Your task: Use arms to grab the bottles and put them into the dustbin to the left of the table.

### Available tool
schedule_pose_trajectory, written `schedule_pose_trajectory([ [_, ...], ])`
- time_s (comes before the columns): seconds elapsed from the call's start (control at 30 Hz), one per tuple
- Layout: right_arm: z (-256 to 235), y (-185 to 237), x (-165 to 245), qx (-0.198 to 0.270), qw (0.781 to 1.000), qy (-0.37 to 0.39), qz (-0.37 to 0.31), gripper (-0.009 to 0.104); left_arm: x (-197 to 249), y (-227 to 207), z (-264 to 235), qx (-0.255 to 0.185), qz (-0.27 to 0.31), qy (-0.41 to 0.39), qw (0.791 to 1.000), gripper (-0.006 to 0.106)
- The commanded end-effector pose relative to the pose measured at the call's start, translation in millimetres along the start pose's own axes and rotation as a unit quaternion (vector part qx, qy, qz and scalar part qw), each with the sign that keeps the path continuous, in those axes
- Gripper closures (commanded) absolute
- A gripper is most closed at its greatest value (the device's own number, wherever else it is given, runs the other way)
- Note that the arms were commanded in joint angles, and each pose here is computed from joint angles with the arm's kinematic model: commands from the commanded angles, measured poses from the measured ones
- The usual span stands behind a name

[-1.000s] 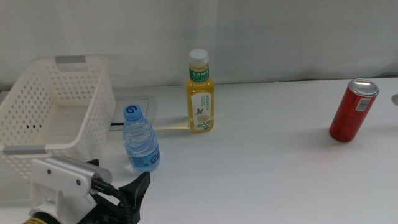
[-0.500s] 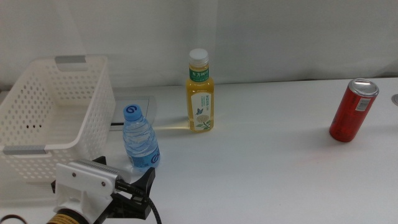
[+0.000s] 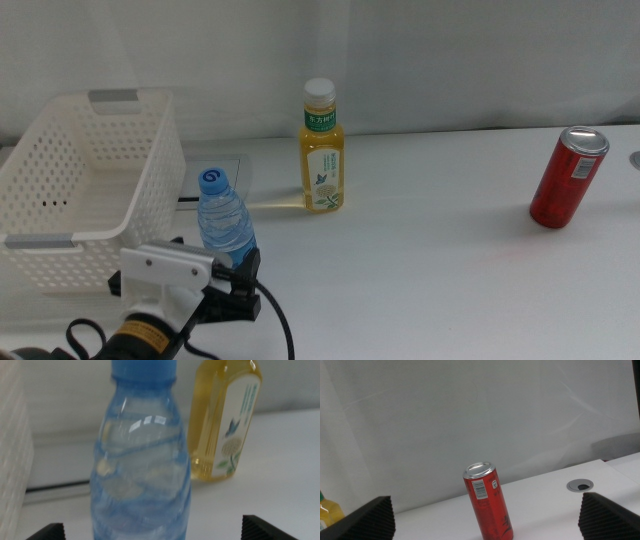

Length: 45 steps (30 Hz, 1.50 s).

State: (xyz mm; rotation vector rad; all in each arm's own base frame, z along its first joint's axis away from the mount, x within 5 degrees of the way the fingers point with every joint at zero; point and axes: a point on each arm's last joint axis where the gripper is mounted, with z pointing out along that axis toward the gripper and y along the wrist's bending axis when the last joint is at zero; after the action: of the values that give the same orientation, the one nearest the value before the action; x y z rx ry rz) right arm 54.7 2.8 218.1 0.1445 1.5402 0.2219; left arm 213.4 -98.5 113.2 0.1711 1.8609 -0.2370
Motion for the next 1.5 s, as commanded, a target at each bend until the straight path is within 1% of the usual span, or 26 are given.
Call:
schedule_pose_trajectory([
  [0.0,-3,0,-1,0.0,1.0,-0.018,-0.004,-0.008,-10,-5,7,0.006,-0.01,-0.038,0.999,0.009],
  [0.17,-3,0,-1,0.0,1.0,-0.019,-0.004,-0.008,-17,-11,25,0.005,0.003,-0.022,1.0,0.009],
  [0.23,-3,0,-1,0.0,1.0,-0.02,-0.004,-0.008,-18,-11,31,-0.008,0.001,-0.013,1.0,0.009],
  [0.4,-3,0,-1,0.0,1.0,-0.02,-0.004,-0.008,-15,-5,45,-0.062,-0.021,0.001,0.998,0.009],
  [0.63,-3,0,-1,0.0,1.0,-0.021,-0.004,-0.008,-7,-5,56,-0.07,-0.023,-0.007,0.997,0.009],
  [0.87,-3,0,-2,-0.001,1.0,-0.024,-0.004,-0.008,-7,1,55,-0.104,-0.062,-0.006,0.993,0.009],
  [1.03,-3,0,-2,-0.001,1.0,-0.024,-0.004,-0.008,-7,0,58,-0.102,-0.067,0.002,0.992,0.009],
  [1.1,-3,0,-2,-0.001,1.0,-0.024,-0.004,-0.008,-7,-1,60,-0.101,-0.068,0.006,0.993,0.012],
  [1.17,-3,0,-2,-0.001,1.0,-0.024,-0.004,-0.008,-7,-2,61,-0.101,-0.068,0.011,0.993,0.02],
  [1.2,-3,0,-2,-0.001,1.0,-0.024,-0.004,-0.008,-7,-2,61,-0.101,-0.069,0.011,0.992,0.037],
  [1.27,-3,0,-2,-0.001,1.0,-0.024,-0.004,-0.008,-7,-2,61,-0.101,-0.069,0.011,0.992,0.06],
  [1.33,-3,0,-2,-0.001,1.0,-0.024,-0.004,-0.008,-7,-2,61,-0.101,-0.069,0.011,0.992,0.092],
  [1.37,-3,0,-2,-0.001,1.0,-0.024,-0.004,-0.008,-8,-2,61,-0.1,-0.069,0.01,0.993,0.103],
  [1.4,-3,0,-2,-0.001,1.0,-0.024,-0.004,-0.008,-18,-5,59,-0.085,-0.064,-0.005,0.994,0.103],
  [1.47,-3,0,-2,-0.001,1.0,-0.024,-0.004,-0.008,-29,-7,56,-0.076,-0.056,-0.023,0.995,0.103],
])
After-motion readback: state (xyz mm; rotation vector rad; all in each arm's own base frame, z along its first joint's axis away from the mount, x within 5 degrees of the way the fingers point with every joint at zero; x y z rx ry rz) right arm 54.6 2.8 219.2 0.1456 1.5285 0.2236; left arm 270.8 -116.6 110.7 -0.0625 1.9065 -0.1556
